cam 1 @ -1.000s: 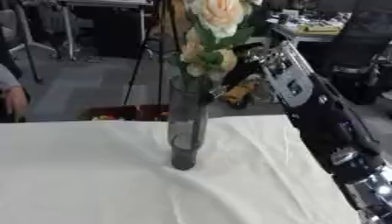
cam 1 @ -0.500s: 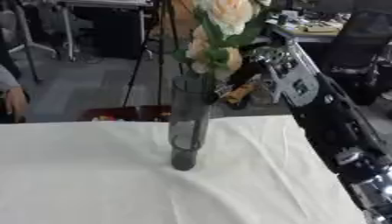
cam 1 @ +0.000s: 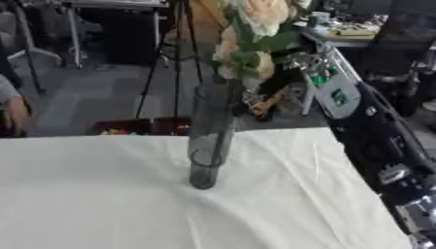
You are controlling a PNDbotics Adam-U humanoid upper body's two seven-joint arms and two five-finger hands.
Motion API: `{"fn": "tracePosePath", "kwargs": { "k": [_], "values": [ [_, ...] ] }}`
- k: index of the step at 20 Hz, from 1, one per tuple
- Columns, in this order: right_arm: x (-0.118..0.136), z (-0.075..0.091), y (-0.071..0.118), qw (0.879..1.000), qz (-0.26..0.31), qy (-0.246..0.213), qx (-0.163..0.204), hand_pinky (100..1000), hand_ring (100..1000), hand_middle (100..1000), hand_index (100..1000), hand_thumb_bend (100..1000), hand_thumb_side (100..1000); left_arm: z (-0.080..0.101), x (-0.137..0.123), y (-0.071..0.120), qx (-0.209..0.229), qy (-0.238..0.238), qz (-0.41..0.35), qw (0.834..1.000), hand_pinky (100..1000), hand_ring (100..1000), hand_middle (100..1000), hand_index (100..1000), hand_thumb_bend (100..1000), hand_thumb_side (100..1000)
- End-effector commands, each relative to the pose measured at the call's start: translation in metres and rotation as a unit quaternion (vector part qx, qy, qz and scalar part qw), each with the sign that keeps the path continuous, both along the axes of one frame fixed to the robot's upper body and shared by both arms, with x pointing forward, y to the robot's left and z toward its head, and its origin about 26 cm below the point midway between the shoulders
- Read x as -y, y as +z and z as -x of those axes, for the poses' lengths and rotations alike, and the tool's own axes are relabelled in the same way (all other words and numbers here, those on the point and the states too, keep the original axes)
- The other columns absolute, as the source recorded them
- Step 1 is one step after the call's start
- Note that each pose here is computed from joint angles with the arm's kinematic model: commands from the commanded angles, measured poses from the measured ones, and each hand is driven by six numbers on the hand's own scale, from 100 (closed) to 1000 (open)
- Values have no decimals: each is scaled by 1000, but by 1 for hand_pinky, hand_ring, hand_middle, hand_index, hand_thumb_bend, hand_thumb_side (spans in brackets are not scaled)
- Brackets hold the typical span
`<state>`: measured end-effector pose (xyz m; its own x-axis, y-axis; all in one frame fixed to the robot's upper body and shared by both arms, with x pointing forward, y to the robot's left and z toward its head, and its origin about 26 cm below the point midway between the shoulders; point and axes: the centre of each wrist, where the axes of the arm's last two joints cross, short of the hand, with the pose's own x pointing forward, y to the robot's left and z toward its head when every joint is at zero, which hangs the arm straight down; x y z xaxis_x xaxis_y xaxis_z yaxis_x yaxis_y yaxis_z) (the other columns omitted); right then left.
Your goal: Arrange flowers into the vase.
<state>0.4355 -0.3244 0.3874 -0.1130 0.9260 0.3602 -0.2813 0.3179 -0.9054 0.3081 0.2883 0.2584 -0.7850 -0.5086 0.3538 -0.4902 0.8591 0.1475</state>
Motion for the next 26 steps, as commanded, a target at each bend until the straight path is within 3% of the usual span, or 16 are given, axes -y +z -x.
{"fn": "tracePosePath", "kwargs": {
  "k": [1, 10, 16, 26],
  "values": [
    [13, 12, 19, 1000, 1, -14, 19, 994, 1000, 1000, 1000, 1000, 448, 5, -4, 11, 17, 9, -12, 1000, 805, 919, 942, 989, 100, 1000],
    [7, 19, 28, 999, 3, -3, 38, 981, 1000, 1000, 1000, 1000, 444, 5, -4, 10, 16, 8, -12, 1000, 804, 920, 942, 989, 100, 1000],
    [-8, 31, 48, 994, 47, 14, 92, 948, 1000, 984, 1000, 978, 529, 5, -3, 11, 16, 7, -14, 1000, 804, 920, 942, 988, 100, 1000],
    [-16, 23, 40, 995, 27, 27, 93, 940, 996, 1000, 1000, 1000, 585, 4, -2, 10, 15, 5, -12, 1000, 804, 920, 942, 989, 100, 1000]
  ]
}}
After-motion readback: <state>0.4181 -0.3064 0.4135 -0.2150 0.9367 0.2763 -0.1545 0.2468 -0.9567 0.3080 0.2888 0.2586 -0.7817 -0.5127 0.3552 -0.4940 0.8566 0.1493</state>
